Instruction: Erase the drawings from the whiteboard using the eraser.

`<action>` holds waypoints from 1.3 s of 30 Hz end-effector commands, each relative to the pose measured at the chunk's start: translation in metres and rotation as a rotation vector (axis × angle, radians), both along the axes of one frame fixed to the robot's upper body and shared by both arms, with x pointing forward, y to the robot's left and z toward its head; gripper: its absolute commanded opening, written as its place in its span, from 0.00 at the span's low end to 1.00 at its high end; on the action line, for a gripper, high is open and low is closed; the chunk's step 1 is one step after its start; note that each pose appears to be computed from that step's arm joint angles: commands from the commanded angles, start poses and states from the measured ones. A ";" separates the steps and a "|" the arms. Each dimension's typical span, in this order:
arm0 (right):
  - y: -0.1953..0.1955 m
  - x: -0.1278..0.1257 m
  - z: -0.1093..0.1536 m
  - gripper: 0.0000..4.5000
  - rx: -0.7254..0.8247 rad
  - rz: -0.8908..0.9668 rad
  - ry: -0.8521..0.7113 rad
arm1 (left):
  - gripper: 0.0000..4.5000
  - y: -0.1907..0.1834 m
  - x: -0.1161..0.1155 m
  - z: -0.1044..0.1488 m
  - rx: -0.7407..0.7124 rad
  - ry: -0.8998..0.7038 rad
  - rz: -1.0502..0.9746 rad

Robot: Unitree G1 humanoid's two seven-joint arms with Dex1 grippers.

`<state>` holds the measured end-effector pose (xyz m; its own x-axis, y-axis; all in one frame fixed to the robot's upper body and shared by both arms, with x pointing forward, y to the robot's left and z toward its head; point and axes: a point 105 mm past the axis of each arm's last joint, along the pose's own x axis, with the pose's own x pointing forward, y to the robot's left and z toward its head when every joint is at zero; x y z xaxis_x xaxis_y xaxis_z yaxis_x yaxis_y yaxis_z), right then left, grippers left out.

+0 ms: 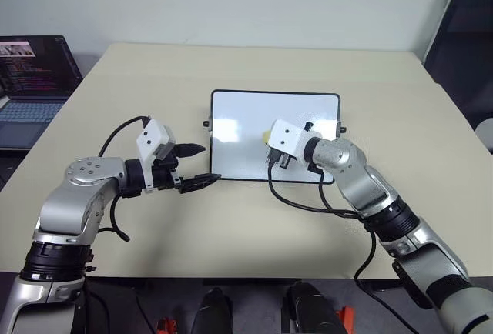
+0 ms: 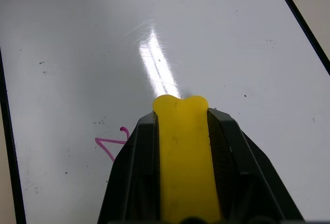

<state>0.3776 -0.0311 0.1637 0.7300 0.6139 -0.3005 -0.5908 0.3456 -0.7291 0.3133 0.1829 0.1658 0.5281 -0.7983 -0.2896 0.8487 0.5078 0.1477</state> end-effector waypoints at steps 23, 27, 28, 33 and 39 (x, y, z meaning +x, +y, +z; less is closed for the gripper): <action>-0.015 0.017 0.013 0.21 0.136 -0.148 0.024 | 1.00 -0.003 -0.003 0.011 -0.008 -0.052 -0.019; -0.020 0.024 0.026 0.21 0.211 -0.199 -0.028 | 1.00 -0.003 -0.003 0.009 -0.008 -0.049 -0.019; -0.021 0.025 0.026 0.21 0.215 -0.204 -0.030 | 1.00 -0.004 -0.003 0.009 -0.009 -0.049 -0.019; -0.024 0.023 0.015 0.21 0.192 -0.203 -0.003 | 1.00 -0.004 -0.003 0.009 -0.011 -0.049 -0.019; -0.029 0.007 0.021 0.21 0.294 -0.176 0.044 | 1.00 0.002 -0.002 0.010 -0.037 -0.047 0.023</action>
<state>0.3886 -0.0495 0.1757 0.8164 0.5453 -0.1898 -0.5344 0.5892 -0.6060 0.3124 0.1839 0.1608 0.5382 -0.7941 -0.2825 0.8417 0.5241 0.1302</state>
